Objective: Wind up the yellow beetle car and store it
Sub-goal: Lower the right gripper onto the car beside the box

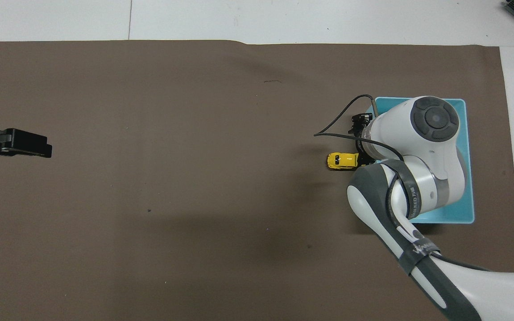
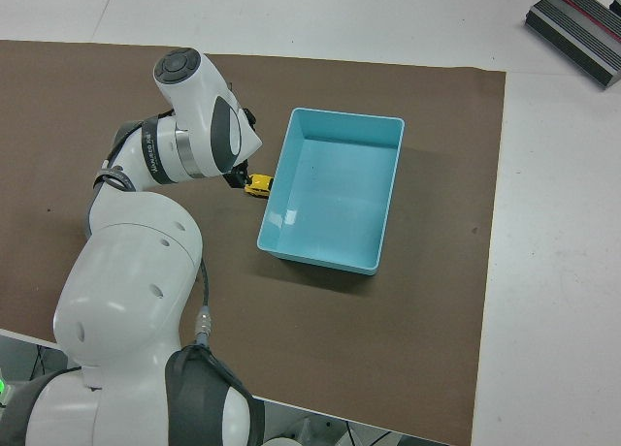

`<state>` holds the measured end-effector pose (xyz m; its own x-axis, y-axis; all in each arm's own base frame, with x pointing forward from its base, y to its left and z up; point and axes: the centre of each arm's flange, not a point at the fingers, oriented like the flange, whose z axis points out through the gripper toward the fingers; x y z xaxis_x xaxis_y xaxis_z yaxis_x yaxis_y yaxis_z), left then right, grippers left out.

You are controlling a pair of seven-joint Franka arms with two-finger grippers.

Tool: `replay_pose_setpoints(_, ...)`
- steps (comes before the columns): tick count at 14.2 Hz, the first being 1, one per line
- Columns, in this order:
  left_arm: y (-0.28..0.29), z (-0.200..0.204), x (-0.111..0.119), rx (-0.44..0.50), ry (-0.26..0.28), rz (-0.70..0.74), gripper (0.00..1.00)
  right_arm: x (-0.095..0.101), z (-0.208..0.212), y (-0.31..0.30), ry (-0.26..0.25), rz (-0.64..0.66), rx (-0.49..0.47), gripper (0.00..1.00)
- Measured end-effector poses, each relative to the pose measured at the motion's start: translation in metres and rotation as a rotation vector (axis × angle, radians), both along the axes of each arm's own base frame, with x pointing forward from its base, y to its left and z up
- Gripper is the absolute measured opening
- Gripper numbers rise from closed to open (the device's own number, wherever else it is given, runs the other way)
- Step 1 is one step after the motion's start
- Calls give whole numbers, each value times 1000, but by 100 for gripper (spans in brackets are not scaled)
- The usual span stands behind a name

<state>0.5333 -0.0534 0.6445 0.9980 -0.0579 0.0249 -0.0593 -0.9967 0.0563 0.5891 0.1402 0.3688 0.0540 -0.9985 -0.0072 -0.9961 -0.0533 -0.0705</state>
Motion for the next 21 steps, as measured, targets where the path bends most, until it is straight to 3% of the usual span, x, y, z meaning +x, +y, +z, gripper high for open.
replay_pose_setpoints(6, 8, 0, 1, -1, 1, 15, 100, -19, -47, 0, -3, -18, 11, 100)
replay_pose_setpoints(14, 10, 0, 1, -1, 1, 18, 100, -24, -78, -3, -17, -22, 24, 100)
replay_pose_setpoints(18, 11, 0, 1, -1, 1, 19, 100, -25, -79, -1, -18, -13, 20, 55)
replay_pose_setpoints(19, 11, 0, 1, -1, 1, 19, 100, -25, -78, 0, -20, -11, 20, 49)
replay_pose_setpoints(21, 12, 0, 1, -1, 1, 21, 100, -24, -77, -1, -22, -12, 20, 49)
